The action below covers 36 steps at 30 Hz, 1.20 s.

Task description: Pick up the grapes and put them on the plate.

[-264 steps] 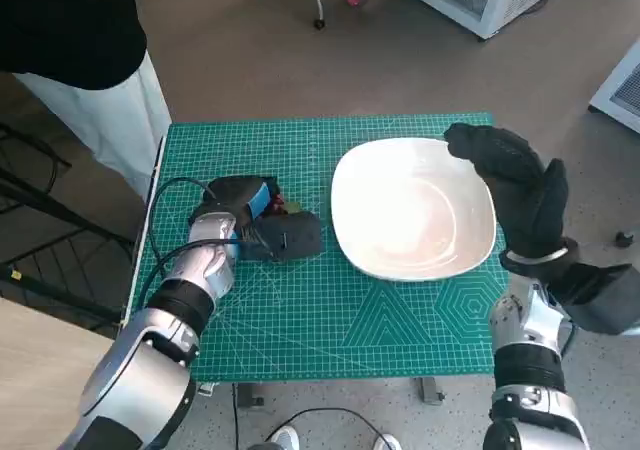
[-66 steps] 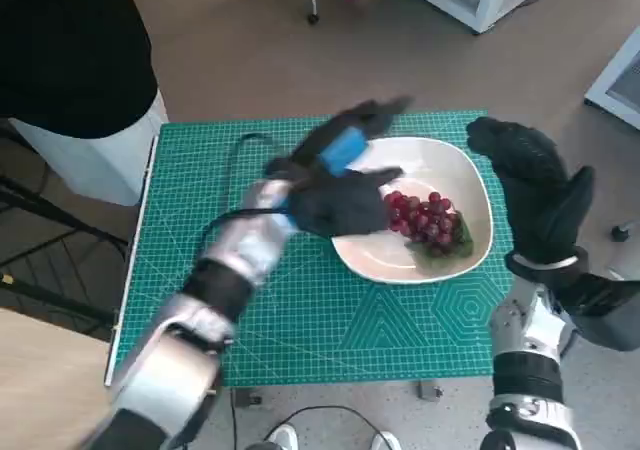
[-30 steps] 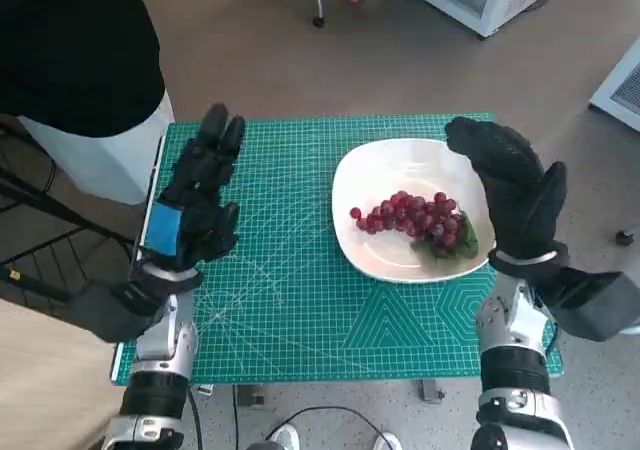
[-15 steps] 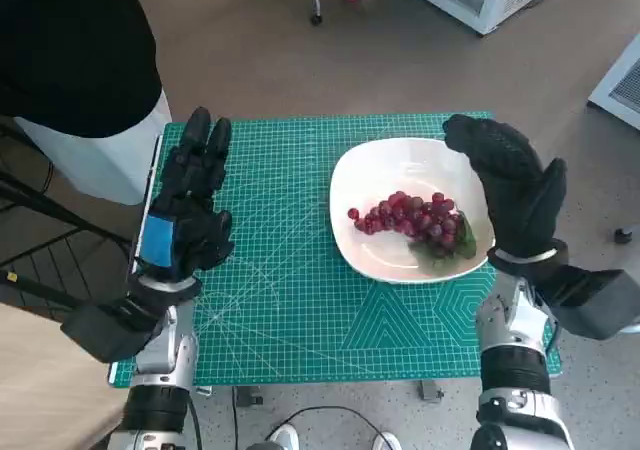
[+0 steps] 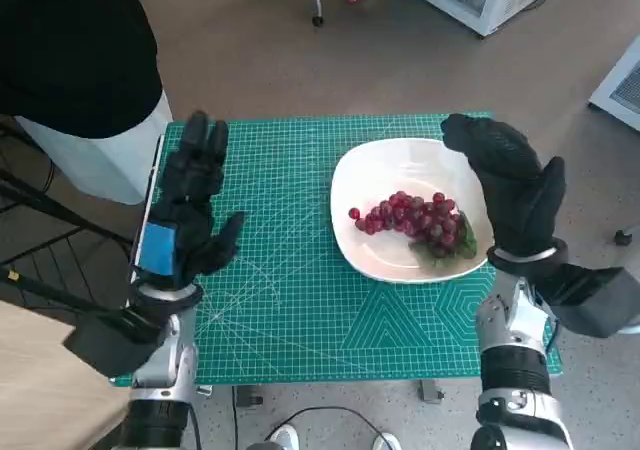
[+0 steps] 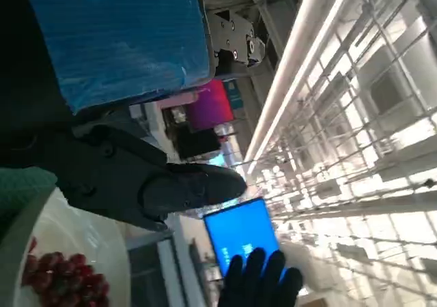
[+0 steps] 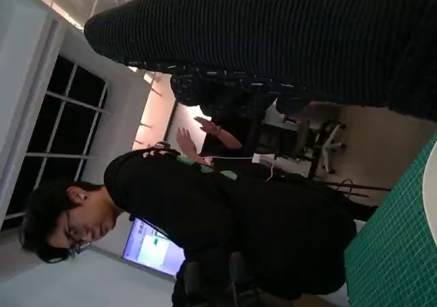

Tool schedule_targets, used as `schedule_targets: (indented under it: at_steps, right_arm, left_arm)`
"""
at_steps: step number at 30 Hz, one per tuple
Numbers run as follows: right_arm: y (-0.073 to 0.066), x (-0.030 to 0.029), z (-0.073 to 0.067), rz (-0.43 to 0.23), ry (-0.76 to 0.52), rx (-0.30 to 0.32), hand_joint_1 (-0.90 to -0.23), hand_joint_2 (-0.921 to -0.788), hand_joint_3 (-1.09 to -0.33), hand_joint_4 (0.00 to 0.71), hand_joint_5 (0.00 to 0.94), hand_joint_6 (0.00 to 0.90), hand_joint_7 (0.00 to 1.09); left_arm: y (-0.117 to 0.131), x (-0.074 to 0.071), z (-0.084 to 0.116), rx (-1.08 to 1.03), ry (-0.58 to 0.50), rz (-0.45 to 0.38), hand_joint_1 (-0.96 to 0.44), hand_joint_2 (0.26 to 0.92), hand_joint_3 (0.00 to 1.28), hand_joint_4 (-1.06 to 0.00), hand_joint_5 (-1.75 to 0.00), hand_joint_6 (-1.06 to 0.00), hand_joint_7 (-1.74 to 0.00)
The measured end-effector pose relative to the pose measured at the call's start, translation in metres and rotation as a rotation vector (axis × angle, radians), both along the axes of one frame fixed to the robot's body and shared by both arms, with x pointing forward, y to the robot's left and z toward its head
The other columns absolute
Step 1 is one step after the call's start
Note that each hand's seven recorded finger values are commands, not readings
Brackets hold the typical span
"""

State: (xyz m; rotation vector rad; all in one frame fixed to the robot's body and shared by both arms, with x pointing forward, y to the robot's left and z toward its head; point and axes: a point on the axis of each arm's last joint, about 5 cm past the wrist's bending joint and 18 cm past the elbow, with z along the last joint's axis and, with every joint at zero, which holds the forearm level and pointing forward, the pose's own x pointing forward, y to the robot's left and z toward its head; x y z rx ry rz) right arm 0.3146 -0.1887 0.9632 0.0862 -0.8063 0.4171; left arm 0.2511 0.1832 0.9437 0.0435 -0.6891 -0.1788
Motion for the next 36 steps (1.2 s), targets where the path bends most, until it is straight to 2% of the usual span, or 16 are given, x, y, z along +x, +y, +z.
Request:
schedule_targets:
  at_steps: [12,28,36]
  right_arm:
    - [0.0003,0.0000,-0.0005,0.001,0.003,0.001,-0.616,-0.921,-0.543,0.324,0.002,0.438,0.01]
    - [0.0004,0.0001,-0.0005,0.002,0.004,0.001,-0.617,-0.921,-0.540,0.324,0.001,0.437,0.00]
    - [0.0004,0.0001,-0.0006,0.002,0.004,0.001,-0.615,-0.921,-0.541,0.323,0.000,0.436,0.00]
  left_arm:
    - [-0.0056,0.0005,0.0008,0.035,0.022,-0.042,0.03,0.921,0.33,-0.26,-0.03,-0.24,-0.06]
    - [-0.0042,0.0005,0.0006,0.033,0.025,-0.025,-0.08,0.921,0.33,-0.26,-0.01,-0.24,-0.06]
    - [-0.0050,0.0003,0.0007,0.033,0.019,-0.012,-0.09,0.921,0.36,-0.27,-0.01,-0.24,-0.06]
